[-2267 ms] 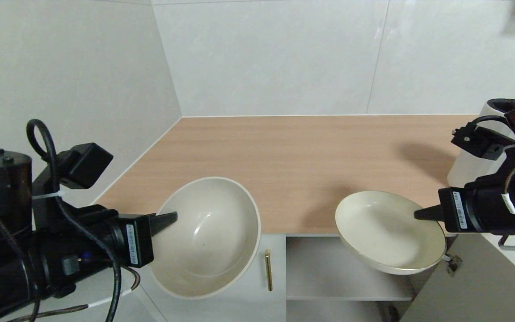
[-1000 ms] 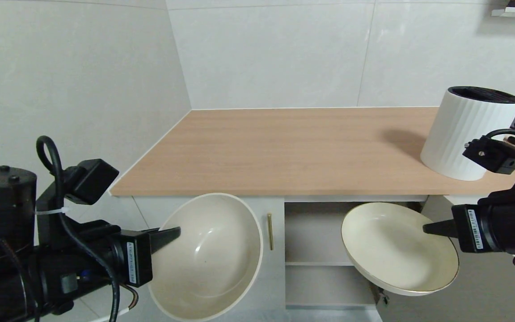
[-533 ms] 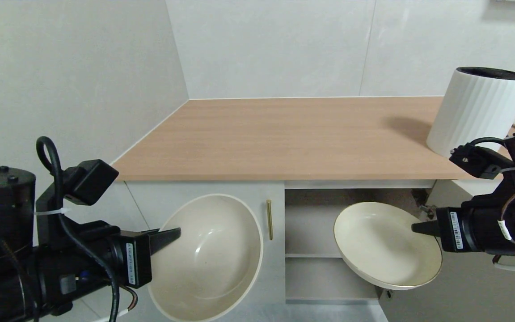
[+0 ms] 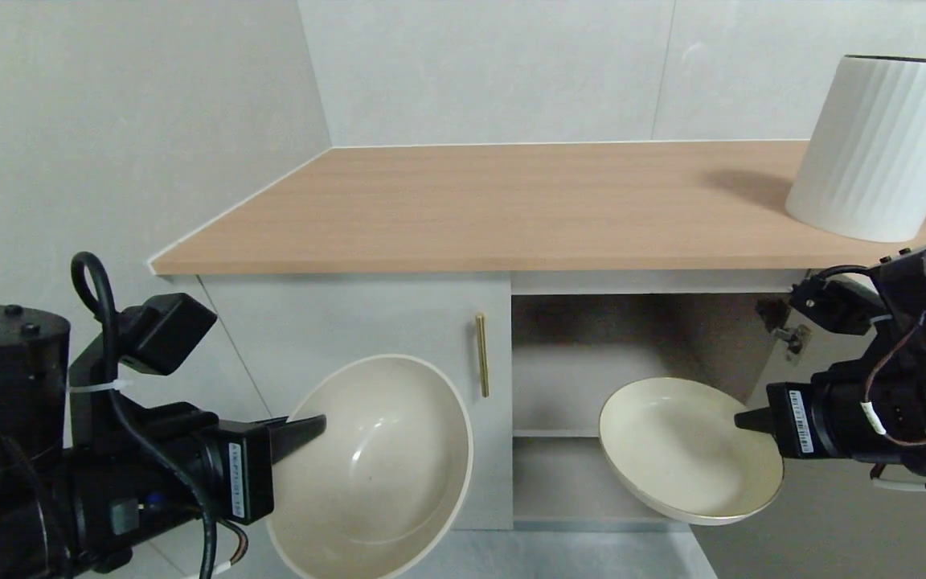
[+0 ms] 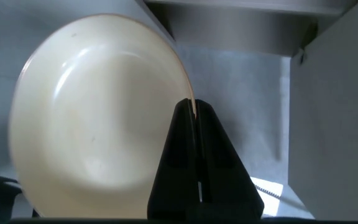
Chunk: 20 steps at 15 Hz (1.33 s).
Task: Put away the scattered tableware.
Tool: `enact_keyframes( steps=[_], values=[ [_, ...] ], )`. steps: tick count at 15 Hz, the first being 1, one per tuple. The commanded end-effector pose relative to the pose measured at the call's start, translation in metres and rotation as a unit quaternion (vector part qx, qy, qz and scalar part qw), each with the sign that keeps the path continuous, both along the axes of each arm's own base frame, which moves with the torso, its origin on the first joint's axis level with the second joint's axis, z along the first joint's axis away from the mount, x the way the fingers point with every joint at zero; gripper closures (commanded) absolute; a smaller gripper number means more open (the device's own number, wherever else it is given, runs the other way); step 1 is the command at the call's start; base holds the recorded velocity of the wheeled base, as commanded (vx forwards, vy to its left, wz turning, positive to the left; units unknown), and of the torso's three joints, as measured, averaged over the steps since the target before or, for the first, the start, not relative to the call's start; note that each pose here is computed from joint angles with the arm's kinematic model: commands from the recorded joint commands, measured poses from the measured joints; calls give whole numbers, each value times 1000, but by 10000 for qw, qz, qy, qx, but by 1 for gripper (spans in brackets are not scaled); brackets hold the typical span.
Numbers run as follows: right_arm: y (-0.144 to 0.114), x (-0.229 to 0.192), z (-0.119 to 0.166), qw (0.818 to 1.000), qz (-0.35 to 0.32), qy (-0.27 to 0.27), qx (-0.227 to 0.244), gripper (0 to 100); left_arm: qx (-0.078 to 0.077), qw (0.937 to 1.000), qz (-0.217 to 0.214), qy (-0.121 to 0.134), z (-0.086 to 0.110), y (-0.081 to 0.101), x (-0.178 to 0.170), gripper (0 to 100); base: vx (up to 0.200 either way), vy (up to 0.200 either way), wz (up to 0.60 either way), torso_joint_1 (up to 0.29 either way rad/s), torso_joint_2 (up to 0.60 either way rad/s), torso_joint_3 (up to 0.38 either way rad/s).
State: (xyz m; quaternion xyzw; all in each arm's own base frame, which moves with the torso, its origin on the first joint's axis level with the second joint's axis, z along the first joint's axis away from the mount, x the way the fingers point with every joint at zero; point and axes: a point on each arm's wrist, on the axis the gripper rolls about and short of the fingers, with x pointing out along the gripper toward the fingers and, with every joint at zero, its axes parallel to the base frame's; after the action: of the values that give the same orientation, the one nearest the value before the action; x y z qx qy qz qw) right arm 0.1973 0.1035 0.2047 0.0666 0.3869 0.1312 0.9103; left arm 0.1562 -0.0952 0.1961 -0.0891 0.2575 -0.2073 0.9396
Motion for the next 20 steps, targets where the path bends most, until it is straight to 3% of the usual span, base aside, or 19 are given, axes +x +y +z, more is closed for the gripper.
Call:
enact_keyframes(
  steps=[1, 5, 8, 12, 17, 20],
  values=[
    [1, 4, -4, 10000, -30, 77, -41, 100, 11, 10000, 3, 17, -1, 0, 0, 100, 0, 0, 0, -110, 437, 325],
    [2, 7, -7, 9999, -30, 131, -70, 100, 22, 10000, -7, 28, -2, 0, 0, 100, 0, 0, 0, -90, 400, 301],
    [12, 30, -26, 9996, -73, 229, -114, 100, -60, 9998, -188, 87, -3, 0, -1, 100, 0, 0, 0, -28, 97, 67],
    [31, 107, -92, 9993, -361, 71, -53, 100, -70, 9997, -215, 103, -3, -1, -1, 100, 0, 0, 0, 0, 0, 0],
    [49, 159, -142, 9950, -954, 137, -249, 100, -32, 9996, -206, 169, -6, -2, 2, 100, 0, 0, 0, 0, 0, 0],
    [46, 190, -160, 9886, -1480, -155, -222, 100, -12, 9995, -220, 211, -8, -3, 3, 100, 0, 0, 0, 0, 0, 0]
  ],
)
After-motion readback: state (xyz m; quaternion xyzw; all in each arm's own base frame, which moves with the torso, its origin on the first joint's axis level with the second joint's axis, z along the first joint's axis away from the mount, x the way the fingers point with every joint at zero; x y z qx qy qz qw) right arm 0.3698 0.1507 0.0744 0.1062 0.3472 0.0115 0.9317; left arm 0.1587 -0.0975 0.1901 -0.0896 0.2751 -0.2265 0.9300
